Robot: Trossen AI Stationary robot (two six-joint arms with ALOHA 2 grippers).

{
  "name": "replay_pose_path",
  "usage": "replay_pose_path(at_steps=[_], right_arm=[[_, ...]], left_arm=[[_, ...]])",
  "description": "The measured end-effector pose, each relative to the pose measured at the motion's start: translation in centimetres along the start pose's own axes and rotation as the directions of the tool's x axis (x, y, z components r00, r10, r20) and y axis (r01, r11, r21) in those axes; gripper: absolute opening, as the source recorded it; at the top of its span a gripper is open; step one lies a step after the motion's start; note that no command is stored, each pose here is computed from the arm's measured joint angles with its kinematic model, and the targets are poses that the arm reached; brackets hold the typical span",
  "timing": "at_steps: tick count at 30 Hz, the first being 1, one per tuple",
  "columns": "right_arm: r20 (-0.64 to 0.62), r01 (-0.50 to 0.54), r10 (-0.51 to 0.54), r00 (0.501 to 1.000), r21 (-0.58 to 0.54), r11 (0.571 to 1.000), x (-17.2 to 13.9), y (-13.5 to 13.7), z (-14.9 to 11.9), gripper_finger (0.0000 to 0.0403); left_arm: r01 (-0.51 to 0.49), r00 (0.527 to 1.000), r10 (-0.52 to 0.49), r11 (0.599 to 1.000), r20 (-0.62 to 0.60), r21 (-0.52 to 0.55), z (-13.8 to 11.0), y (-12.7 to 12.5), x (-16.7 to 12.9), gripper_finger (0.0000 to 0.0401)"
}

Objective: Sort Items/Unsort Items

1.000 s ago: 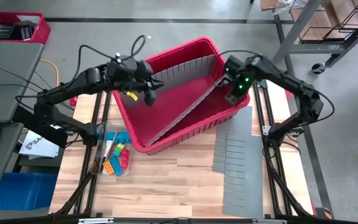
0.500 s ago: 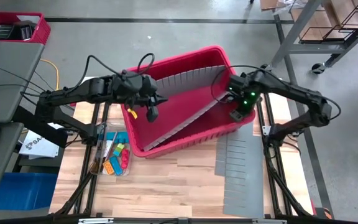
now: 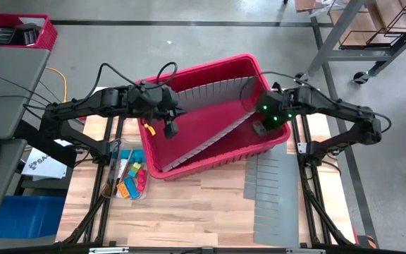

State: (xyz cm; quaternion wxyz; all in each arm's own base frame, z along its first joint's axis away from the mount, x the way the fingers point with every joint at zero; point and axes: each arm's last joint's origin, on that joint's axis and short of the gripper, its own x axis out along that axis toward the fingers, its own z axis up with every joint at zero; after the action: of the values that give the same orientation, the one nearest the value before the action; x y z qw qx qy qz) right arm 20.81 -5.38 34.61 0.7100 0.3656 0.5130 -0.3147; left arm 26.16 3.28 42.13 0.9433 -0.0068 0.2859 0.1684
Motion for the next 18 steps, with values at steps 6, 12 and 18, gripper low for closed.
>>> replay_pose_path(at_steps=[6, 12, 18], right_arm=[[-0.032, 0.086, -0.084, 0.996, 0.049, 0.995, 0.7, -1.0, 0.3, 0.0], [-0.248, 0.096, -0.096, 0.964, -0.013, 0.995, 3.3, -0.5, -2.6, 0.0], [-0.286, -0.054, 0.057, 0.956, 0.018, 0.998, 3.0, 1.8, -3.9, 0.0]], left_arm=[[-0.016, 0.998, 0.017, 1.0, 0.057, -0.013, 0.6, 0.3, 0.0, 0.0003], [0.01, 0.999, -0.008, 0.999, 0.041, -0.043, 0.4, -0.4, -0.1, 0.0002], [0.039, 0.999, -0.039, 0.999, -0.017, -0.015, -0.3, -1.5, -0.4, 0.0002]])
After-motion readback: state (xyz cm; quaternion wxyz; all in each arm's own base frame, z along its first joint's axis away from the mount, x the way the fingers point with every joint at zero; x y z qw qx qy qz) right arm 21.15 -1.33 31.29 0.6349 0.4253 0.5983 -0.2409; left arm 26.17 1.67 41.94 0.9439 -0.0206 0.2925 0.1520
